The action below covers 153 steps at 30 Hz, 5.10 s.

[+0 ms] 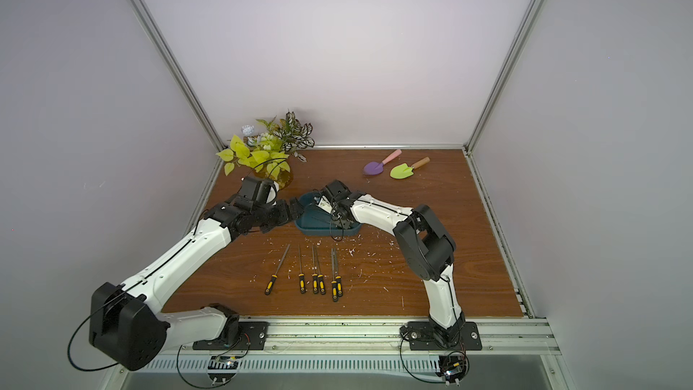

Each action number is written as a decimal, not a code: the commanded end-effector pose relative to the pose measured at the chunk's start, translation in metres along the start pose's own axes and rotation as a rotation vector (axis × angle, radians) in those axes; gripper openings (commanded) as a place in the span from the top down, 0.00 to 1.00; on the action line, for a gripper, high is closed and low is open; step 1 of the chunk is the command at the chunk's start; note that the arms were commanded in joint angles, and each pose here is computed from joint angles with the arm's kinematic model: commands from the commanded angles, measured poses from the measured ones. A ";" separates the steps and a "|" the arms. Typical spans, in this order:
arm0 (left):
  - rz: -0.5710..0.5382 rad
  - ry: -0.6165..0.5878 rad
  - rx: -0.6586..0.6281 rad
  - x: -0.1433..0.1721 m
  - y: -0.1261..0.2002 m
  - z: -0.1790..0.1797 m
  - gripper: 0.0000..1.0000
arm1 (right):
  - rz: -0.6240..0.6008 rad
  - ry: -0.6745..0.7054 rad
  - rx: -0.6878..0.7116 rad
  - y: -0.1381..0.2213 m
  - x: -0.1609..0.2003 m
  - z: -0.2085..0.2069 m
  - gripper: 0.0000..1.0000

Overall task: Put the file tool into the storage box
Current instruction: Place the file tool in the storage box, then pick up the file tool from the center of the board.

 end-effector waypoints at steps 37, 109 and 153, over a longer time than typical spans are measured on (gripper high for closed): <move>0.048 0.011 0.013 0.029 0.006 0.012 0.00 | 0.055 -0.371 -0.097 -0.003 0.014 0.002 0.63; 0.131 0.094 -0.022 0.074 -0.004 0.038 0.00 | 0.092 -0.994 -0.237 0.108 0.134 0.158 0.54; 0.140 0.086 -0.031 0.072 -0.007 0.037 0.00 | 0.171 -0.575 -0.331 0.095 0.138 0.184 0.65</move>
Point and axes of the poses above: each gripper's point midway between its finger pads, its own y axis back along the fingers, its own z axis along the line the jaws close on, x = y × z, the point moved 8 cm from there along y, back along the fingers, and after that the axes turned 6 degrees about -y, right-handed, at the moved point
